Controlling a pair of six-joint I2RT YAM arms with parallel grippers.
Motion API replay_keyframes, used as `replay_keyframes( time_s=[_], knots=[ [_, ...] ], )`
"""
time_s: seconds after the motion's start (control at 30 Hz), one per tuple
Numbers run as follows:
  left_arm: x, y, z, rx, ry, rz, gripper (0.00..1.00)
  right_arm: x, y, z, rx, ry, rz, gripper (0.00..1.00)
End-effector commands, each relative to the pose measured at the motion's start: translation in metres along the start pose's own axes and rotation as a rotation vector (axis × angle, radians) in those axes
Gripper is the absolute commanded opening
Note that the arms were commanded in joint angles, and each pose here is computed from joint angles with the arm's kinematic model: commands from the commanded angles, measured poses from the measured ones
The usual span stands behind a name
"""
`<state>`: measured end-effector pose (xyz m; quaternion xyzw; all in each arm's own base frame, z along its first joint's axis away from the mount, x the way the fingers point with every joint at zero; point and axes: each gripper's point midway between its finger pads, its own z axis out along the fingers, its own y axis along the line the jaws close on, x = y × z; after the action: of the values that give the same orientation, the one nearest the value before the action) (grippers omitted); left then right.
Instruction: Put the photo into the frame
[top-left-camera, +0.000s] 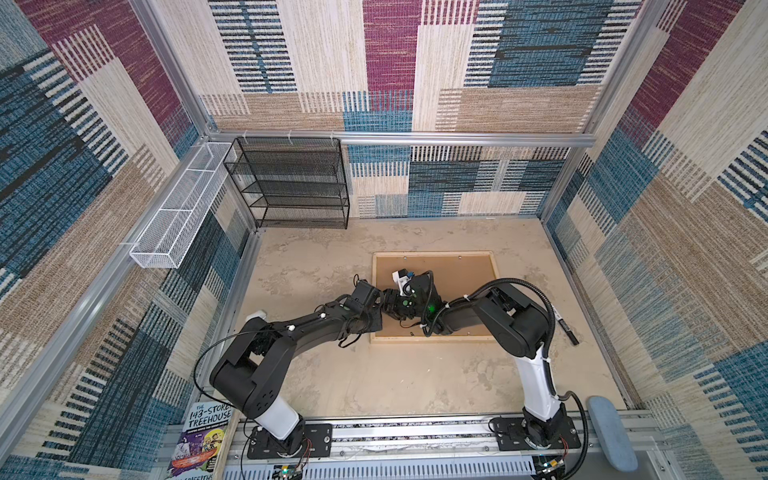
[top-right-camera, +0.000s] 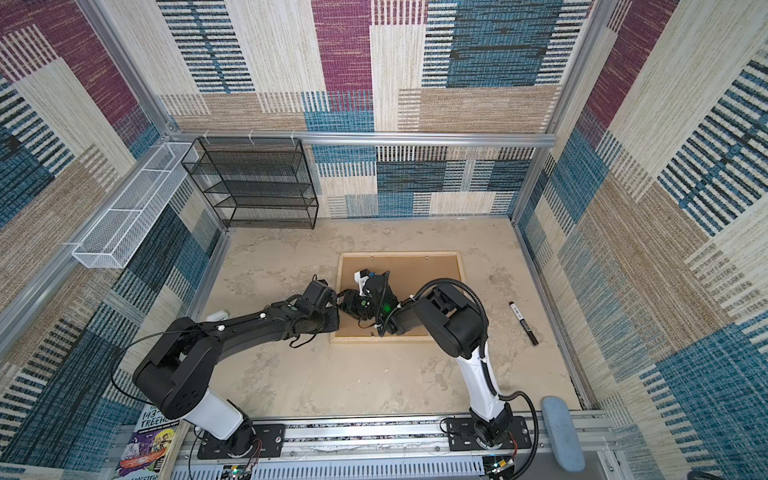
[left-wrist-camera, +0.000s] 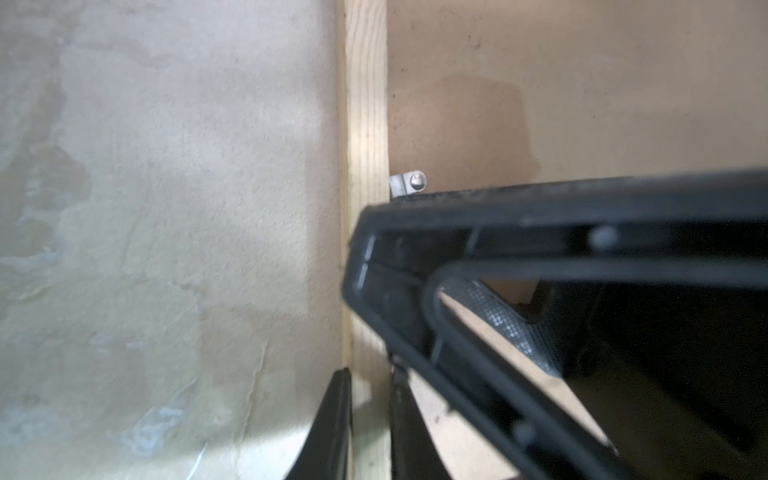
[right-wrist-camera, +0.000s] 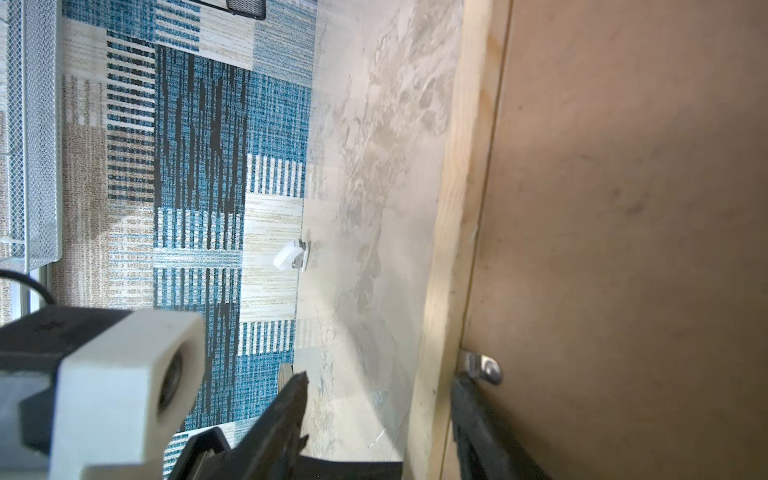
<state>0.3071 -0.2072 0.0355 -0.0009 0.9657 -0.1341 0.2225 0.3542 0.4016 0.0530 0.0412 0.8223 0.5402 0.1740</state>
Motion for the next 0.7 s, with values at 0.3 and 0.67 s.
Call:
replay_keyframes(
  time_s=[0.3,0.67],
  knots=[
    [0.018,-0.004,0.002,0.03,0.069,-0.025,0.15,0.009,-0.023,-0.009,0.113,-0.003,0.1,0.6],
    [0.018,-0.011,0.003,0.068,0.073,-0.022,0.14,0.01,-0.04,-0.002,0.16,-0.009,0.173,0.6]
  ],
)
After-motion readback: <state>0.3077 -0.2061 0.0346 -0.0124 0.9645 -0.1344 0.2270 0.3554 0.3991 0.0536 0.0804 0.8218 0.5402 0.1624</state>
